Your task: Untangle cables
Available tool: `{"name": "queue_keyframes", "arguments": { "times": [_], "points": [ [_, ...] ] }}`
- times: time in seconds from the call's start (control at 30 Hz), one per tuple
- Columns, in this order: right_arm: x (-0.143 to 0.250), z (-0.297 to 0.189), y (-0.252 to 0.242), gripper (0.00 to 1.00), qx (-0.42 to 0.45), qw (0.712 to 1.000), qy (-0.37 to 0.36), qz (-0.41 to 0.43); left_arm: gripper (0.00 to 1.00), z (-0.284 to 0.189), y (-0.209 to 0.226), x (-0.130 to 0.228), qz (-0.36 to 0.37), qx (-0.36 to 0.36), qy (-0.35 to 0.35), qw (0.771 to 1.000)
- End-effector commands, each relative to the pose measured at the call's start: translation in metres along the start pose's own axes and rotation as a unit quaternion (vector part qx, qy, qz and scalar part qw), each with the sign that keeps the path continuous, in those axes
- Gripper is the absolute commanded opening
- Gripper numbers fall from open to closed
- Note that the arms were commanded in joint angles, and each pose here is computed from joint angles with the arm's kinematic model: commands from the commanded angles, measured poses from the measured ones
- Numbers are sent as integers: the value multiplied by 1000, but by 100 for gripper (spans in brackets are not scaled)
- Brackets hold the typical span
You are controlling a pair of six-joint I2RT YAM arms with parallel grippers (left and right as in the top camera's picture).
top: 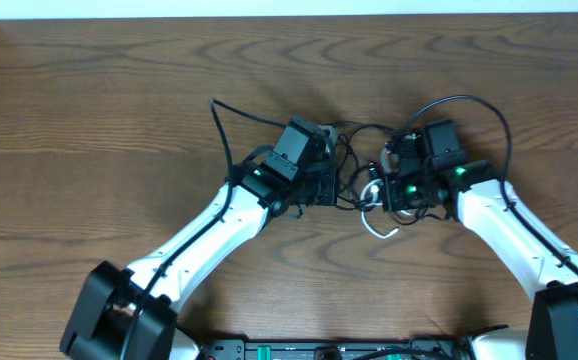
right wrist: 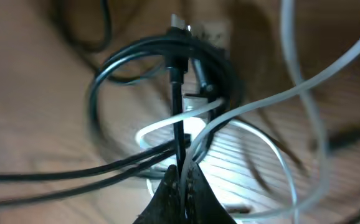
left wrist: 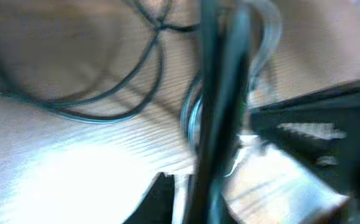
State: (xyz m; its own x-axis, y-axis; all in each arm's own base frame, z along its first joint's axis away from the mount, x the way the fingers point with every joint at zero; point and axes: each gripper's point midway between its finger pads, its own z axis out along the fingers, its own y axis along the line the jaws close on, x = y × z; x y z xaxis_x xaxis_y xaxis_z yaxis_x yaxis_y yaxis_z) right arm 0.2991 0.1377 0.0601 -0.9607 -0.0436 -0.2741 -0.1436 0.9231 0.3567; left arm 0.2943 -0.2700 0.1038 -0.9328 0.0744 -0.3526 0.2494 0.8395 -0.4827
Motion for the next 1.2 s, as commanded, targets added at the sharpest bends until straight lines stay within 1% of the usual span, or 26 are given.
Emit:
{"name": "queue_keyframes", "arguments": {
  "times": [0.0, 0.07, 0.1, 0.17, 0.27, 0.3, 0.33, 0.4, 0.47, 0.53, 0.73, 0.9, 1.0, 1.1, 1.17],
  "points": [
    [-1, -5, -22, 1, 60, 996, -3, 65, 23, 14, 21, 7, -3, -39, 11, 999],
    [7, -5, -27, 1, 75, 993, 9, 96, 25, 19, 24, 10, -5, -43, 18, 999],
    [9, -5, -24, 1, 66, 993, 14, 97, 26, 23, 27, 11, -9, -46, 22, 999],
    [13, -3, -4, 1, 15, 997, 30, 75, 41, 29, 26, 15, -10, -37, 32, 999],
    [15, -5, 28, 1, -78, 996, 44, 23, 57, 37, 20, 18, -11, -16, 44, 999],
    [16, -7, 36, 1, -102, 994, 46, 10, 65, 39, 17, 18, -11, -4, 47, 999],
    [16, -9, 45, 1, -130, 990, 47, -7, 70, 40, 13, 18, -10, 7, 48, 999],
    [18, -15, 62, 1, -184, 981, 47, -44, 74, 40, 2, 16, -5, 35, 50, 998],
    [20, -22, 78, 1, -232, 969, 46, -74, 75, 39, -9, 15, 3, 66, 52, 996],
    [22, -27, 86, 1, -261, 960, 45, -94, 75, 38, -13, 14, 9, 78, 51, 996],
    [22, -27, 87, 1, -264, 959, 44, -99, 75, 39, -8, 11, 18, 64, 41, 997],
    [20, -27, 87, 1, -264, 958, 39, -101, 71, 40, -4, 10, 17, 53, 39, 998],
    [16, -25, 81, 1, -249, 963, 31, -99, 71, 41, 0, 15, 12, 44, 48, 998],
    [8, -18, 57, 1, -188, 980, 25, -57, 71, 41, 13, 21, 5, 11, 55, 998],
    [5, -18, 50, 1, -180, 982, 21, -50, 71, 41, 15, 24, 2, 5, 62, 998]
  ]
}}
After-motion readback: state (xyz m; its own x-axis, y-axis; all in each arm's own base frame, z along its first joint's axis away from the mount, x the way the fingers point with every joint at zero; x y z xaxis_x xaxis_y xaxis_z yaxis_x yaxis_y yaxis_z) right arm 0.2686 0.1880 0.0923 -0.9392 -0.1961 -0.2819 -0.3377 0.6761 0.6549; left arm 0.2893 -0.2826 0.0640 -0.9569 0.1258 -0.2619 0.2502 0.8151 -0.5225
